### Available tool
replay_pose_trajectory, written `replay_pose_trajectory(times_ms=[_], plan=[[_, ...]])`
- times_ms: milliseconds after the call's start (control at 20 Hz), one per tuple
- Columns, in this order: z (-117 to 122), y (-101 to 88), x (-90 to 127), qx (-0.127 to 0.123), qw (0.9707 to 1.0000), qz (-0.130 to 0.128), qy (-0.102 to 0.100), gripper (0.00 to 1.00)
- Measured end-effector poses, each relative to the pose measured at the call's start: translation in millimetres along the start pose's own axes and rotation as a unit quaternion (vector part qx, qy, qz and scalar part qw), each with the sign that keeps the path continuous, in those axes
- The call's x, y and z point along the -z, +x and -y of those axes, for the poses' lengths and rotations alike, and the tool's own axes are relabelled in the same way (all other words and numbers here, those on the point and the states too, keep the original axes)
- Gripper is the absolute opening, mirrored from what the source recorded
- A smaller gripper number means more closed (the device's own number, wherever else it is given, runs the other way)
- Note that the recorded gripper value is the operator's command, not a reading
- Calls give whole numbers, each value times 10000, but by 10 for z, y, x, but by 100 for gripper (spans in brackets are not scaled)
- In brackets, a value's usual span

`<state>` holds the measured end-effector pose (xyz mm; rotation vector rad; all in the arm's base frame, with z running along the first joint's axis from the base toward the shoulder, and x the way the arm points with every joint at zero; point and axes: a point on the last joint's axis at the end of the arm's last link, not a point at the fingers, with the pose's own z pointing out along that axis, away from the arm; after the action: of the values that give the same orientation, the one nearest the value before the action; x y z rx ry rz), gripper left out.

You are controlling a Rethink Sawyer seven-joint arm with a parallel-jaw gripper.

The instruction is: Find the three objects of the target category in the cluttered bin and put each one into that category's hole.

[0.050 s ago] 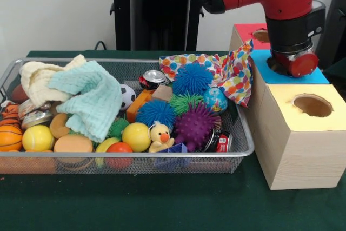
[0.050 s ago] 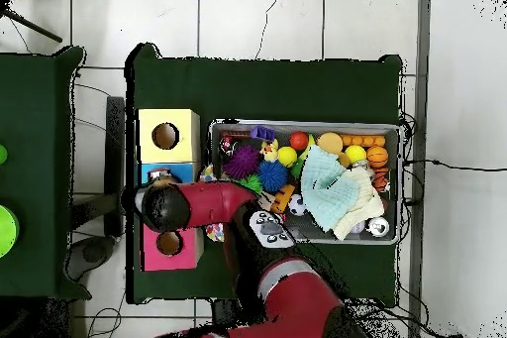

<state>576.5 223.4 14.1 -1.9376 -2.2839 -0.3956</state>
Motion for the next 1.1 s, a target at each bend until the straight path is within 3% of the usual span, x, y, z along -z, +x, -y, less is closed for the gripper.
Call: replay_pose_trajectory(times_ms=[1100], plan=[[8,108,26,47,9976,687,-36,100]])
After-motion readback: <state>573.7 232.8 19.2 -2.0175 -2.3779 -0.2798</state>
